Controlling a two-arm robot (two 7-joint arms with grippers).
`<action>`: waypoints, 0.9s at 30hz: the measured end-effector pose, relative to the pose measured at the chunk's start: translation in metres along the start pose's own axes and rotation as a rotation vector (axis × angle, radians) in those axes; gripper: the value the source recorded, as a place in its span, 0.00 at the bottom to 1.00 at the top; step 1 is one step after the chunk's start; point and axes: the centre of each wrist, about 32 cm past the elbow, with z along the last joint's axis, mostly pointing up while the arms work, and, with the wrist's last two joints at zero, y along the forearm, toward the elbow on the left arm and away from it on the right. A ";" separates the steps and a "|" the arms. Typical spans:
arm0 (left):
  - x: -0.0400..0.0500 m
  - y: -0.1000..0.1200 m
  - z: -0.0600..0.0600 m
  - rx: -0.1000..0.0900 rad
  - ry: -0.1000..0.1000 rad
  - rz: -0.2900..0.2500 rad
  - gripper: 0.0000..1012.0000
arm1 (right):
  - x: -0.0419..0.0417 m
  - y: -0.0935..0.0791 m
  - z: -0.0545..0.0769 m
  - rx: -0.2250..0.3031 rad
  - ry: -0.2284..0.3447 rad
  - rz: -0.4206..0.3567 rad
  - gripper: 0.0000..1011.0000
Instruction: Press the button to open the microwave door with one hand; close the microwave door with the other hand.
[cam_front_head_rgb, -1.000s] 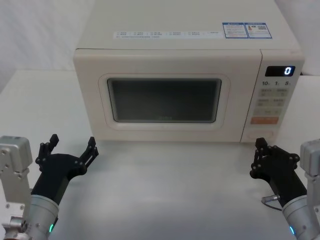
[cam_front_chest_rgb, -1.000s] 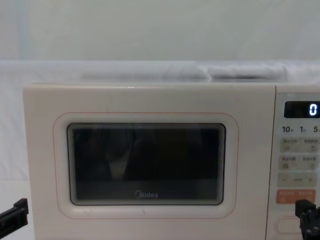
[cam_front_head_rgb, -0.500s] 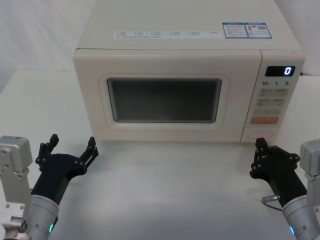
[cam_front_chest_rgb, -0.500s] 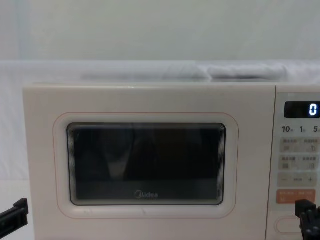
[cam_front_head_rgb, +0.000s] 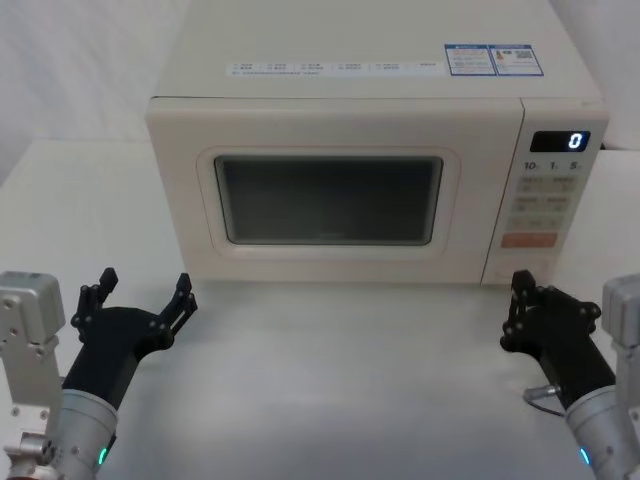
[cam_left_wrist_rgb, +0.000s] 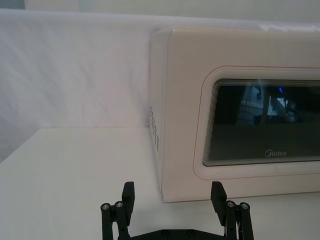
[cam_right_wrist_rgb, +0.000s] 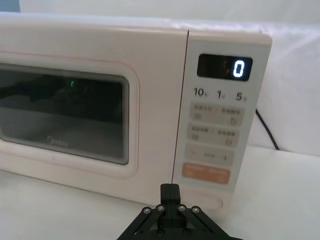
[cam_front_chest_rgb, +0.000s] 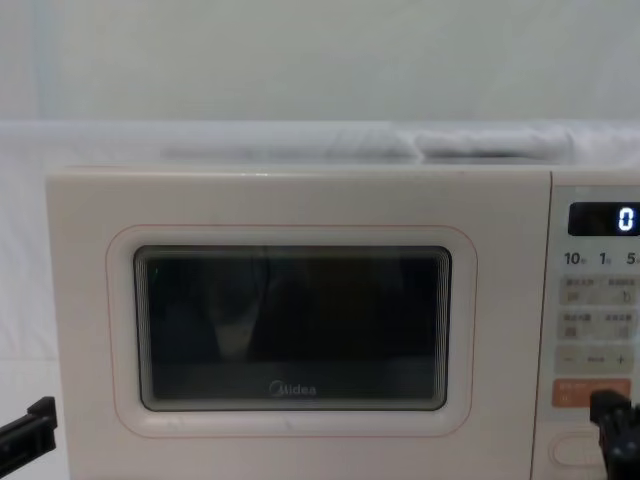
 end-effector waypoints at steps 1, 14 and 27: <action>0.0000 0.000 0.000 0.000 0.000 0.000 0.99 | 0.0001 0.000 0.001 0.001 -0.001 0.000 0.00; 0.0000 0.000 0.000 0.000 0.000 0.000 0.99 | 0.0086 0.012 0.013 -0.047 0.054 0.041 0.00; 0.0000 0.000 0.000 0.000 0.000 0.000 0.99 | 0.0381 0.034 0.007 -0.129 0.078 0.091 0.00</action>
